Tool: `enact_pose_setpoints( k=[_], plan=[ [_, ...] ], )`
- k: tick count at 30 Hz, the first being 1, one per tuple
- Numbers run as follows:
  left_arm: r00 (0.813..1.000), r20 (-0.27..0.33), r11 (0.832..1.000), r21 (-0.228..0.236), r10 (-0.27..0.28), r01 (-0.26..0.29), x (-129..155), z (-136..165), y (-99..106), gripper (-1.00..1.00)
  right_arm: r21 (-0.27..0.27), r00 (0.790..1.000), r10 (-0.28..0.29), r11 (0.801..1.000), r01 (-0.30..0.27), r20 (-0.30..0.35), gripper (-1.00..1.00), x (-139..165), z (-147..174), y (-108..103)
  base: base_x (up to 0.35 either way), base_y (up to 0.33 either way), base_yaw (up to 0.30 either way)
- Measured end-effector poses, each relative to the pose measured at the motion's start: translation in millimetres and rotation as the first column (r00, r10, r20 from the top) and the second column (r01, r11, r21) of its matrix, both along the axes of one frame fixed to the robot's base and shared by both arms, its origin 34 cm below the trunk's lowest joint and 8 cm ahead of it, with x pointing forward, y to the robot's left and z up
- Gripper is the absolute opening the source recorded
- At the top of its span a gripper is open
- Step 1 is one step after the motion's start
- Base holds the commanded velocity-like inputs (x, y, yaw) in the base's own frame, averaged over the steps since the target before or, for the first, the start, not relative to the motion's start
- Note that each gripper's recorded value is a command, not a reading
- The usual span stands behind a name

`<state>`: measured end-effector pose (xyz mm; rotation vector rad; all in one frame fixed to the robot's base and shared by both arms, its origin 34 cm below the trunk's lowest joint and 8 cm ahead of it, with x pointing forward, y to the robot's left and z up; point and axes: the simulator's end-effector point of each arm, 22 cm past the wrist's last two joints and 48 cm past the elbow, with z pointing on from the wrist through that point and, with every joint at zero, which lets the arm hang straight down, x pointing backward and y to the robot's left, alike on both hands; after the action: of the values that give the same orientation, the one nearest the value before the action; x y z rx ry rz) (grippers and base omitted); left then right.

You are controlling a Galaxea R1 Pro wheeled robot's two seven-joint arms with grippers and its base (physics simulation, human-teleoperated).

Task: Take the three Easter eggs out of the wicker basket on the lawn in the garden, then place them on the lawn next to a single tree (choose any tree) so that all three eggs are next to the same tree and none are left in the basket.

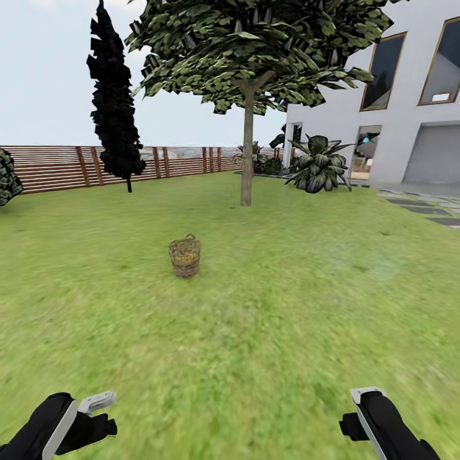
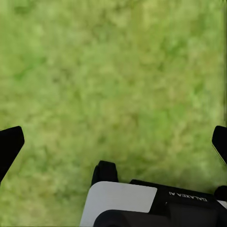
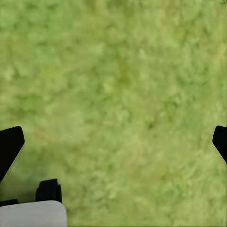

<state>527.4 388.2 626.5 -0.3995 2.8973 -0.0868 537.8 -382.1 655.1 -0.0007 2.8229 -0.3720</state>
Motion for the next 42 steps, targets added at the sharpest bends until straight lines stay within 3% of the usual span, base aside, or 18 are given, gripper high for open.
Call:
enact_pose_setpoints(
  k=[42],
  plan=[
    [1.0, 0.001, 1.0, 0.0, 0.003, -0.003, -0.2, 0.2, 1.3, 1.0, 0.0, 1.0, 0.007, 1.0, -0.007, -0.001, 1.0, 0.1, -0.7, 2.3, 0.338, 0.0, 0.0]
  ],
)
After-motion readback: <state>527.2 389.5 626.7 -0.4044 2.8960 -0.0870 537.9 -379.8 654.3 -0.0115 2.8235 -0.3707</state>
